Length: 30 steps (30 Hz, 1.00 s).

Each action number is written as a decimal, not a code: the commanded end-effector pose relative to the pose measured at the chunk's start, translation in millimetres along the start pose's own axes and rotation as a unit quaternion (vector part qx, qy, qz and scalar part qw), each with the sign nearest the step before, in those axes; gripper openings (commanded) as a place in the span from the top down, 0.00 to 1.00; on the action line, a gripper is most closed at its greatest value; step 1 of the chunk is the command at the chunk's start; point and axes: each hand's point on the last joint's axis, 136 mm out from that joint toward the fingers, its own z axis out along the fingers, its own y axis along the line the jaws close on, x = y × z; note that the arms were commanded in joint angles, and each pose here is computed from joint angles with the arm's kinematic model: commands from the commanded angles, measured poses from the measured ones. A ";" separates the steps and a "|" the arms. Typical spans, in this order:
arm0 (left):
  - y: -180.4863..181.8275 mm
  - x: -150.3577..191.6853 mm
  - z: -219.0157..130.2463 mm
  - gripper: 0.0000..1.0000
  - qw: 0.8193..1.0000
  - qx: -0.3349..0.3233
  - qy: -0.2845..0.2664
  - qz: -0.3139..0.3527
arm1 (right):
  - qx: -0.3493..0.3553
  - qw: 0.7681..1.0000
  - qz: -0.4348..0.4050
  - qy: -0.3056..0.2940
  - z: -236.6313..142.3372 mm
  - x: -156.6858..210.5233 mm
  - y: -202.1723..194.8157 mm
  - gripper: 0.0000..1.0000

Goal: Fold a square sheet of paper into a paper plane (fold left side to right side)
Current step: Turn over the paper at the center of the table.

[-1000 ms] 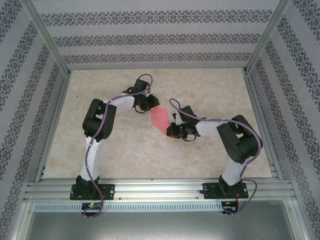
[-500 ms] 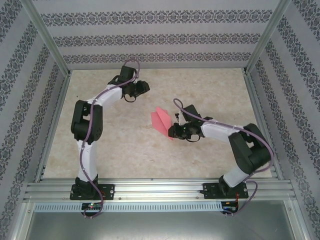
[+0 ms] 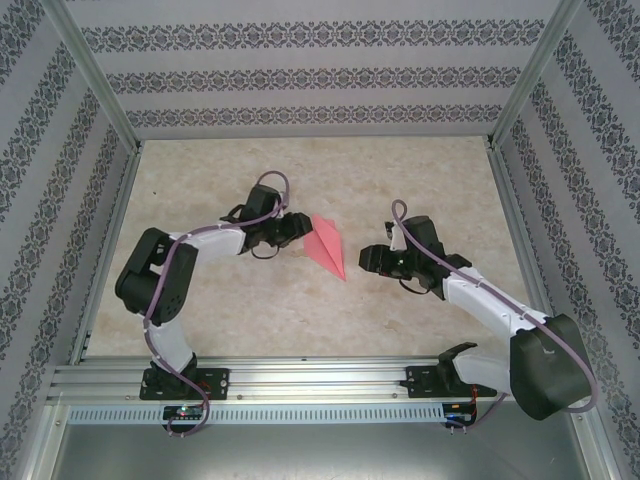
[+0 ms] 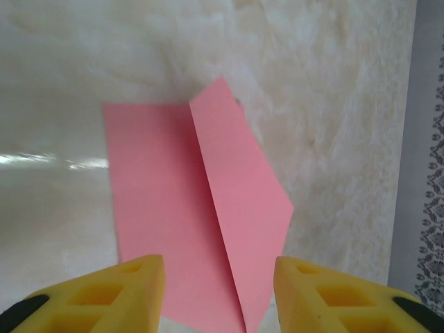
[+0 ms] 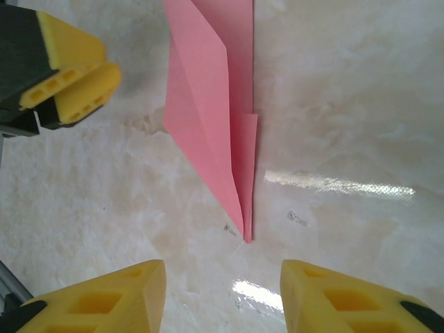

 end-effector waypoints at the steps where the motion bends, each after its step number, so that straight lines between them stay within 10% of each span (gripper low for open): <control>1: -28.0 -5.0 15.0 0.53 0.999 0.051 -0.010 0.005 | -0.020 0.999 0.001 -0.036 -4.9 -10.2 6.2 0.51; 17: -25.4 -3.0 60.6 0.55 0.998 0.051 0.022 -0.001 | -0.015 0.999 0.003 -0.040 -11.7 -5.8 3.7 0.51; 30: -50.5 -10.5 49.9 0.85 0.996 0.086 0.009 0.021 | -0.086 0.994 0.028 -0.063 -15.0 -14.2 17.5 0.49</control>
